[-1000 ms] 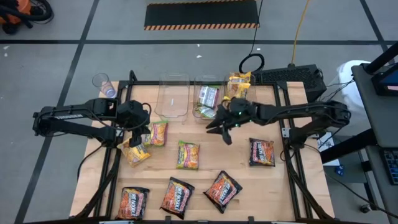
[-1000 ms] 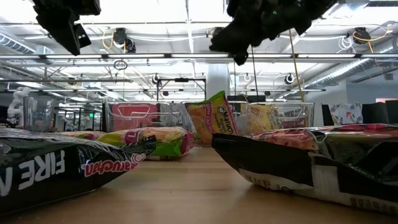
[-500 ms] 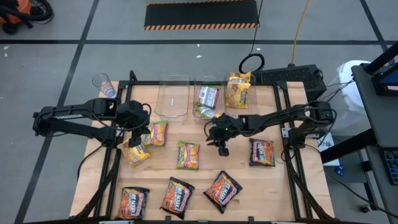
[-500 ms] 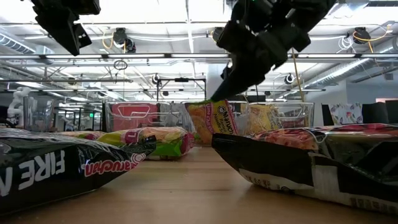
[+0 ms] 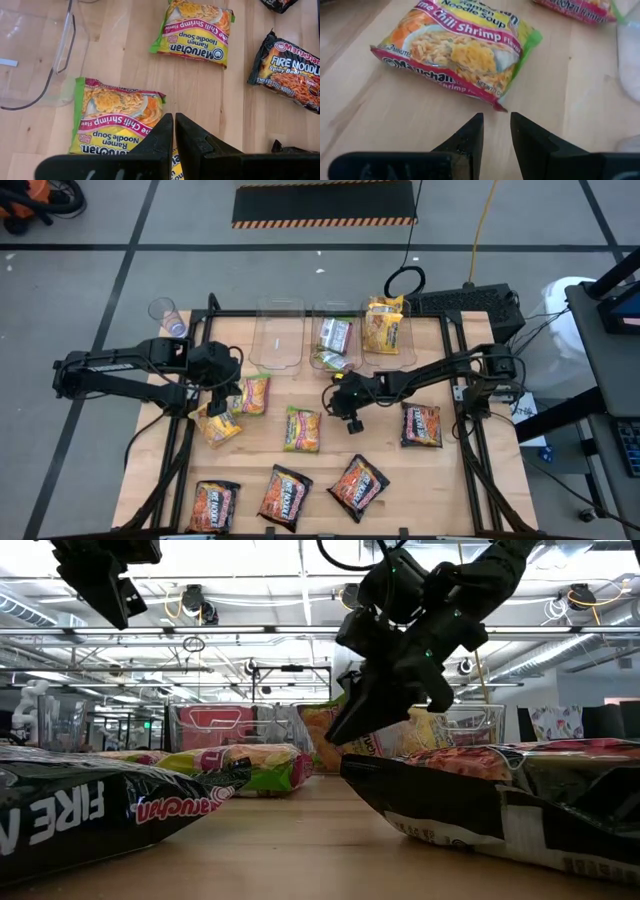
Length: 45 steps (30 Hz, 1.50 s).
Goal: Sort Maruchan noodles
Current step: Put the green noodle pack into the center transparent bin
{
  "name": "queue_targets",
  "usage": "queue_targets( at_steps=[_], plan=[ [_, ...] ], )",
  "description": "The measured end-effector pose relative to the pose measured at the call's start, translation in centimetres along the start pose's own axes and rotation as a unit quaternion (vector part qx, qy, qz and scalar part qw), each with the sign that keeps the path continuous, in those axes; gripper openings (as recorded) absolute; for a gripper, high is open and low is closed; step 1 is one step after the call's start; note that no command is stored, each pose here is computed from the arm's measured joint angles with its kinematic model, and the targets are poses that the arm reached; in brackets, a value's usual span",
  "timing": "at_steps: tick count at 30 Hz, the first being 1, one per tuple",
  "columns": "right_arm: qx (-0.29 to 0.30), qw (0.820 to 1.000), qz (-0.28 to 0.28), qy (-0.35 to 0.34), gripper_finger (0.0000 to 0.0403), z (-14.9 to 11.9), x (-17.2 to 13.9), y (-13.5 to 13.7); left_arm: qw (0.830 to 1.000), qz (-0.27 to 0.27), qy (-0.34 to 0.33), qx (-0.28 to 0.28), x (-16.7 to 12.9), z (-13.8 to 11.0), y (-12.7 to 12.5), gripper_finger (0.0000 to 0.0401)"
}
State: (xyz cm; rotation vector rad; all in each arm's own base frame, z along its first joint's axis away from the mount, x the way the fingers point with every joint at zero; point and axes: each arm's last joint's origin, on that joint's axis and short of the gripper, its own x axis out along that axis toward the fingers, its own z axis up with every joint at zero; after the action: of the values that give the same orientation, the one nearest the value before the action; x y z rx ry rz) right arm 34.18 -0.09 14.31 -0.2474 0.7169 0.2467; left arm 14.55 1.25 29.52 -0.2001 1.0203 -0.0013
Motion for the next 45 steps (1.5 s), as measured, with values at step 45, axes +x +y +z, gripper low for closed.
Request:
queue_targets(
  at_steps=[45],
  plan=[
    [-0.114, 0.992, -0.004, -0.052, 0.0093, -1.1, 3.5, -0.1, 1.0, 0.0, -0.001, -0.007, 0.0, 0.0, 0.0, 0.0024]
  ],
)
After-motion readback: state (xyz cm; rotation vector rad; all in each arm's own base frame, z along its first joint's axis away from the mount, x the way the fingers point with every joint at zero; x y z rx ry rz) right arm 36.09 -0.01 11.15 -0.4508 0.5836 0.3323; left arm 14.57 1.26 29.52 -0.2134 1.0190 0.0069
